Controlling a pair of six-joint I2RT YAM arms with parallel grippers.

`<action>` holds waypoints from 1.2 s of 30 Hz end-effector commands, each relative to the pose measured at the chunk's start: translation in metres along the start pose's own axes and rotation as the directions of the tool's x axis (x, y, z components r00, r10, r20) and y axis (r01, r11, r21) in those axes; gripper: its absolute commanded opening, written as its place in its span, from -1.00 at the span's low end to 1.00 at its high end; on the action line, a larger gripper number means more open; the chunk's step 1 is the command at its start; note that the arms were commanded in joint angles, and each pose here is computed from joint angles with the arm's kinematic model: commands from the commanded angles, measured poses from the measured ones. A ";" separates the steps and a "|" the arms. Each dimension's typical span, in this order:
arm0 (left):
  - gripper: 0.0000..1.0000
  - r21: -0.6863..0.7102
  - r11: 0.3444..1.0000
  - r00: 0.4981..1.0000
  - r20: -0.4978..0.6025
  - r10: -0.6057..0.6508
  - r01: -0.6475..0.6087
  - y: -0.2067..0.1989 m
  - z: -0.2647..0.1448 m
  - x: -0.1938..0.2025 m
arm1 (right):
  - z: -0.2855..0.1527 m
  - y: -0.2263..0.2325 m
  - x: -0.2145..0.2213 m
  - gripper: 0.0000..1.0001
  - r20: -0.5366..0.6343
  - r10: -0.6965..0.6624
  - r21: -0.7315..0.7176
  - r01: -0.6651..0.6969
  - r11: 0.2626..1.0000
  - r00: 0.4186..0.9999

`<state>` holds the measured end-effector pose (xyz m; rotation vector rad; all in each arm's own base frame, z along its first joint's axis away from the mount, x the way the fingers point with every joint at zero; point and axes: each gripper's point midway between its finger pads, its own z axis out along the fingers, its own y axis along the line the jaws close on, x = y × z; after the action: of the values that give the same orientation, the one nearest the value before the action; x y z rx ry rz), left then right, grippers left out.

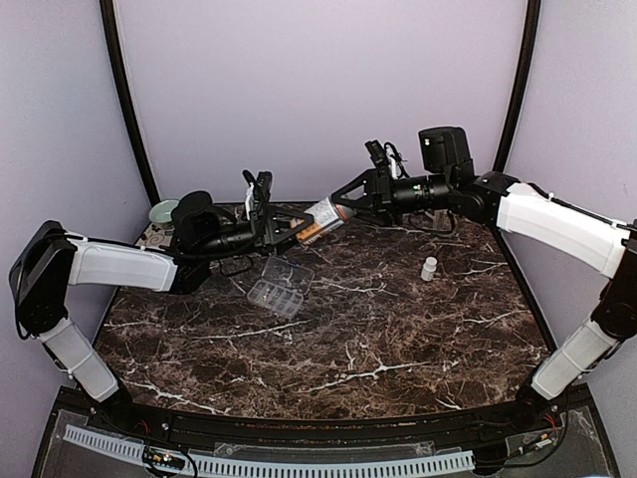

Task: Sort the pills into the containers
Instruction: Pass from the right arm to the left

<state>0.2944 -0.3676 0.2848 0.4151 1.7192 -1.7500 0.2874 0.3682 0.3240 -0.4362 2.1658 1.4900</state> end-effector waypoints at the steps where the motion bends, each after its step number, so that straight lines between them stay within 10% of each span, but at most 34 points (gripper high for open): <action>1: 0.64 0.070 0.997 0.999 0.016 0.040 -0.041 -0.023 -0.002 -0.010 | -0.012 0.036 -0.012 -0.64 0.058 -0.052 -0.106 0.058 0.993 0.997; 15: 0.36 0.114 0.993 0.999 0.036 0.040 -0.044 -0.033 -0.001 -0.017 | -0.007 0.033 -0.010 -0.65 0.054 -0.033 -0.124 0.040 0.991 0.998; 23: -0.50 0.167 0.985 0.999 -0.017 0.046 -0.042 -0.041 0.002 -0.011 | -0.005 0.030 -0.007 -0.65 0.051 -0.037 -0.128 0.044 0.991 0.998; 36: -0.67 0.186 0.982 0.996 -0.069 0.049 -0.035 -0.051 -0.001 -0.008 | -0.009 0.026 0.006 -0.62 0.007 -0.158 -0.104 0.158 0.982 0.987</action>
<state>0.2772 -0.3691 0.3008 0.5429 1.6505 -1.8625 0.2791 0.3706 0.3398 -0.4828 2.0744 1.5793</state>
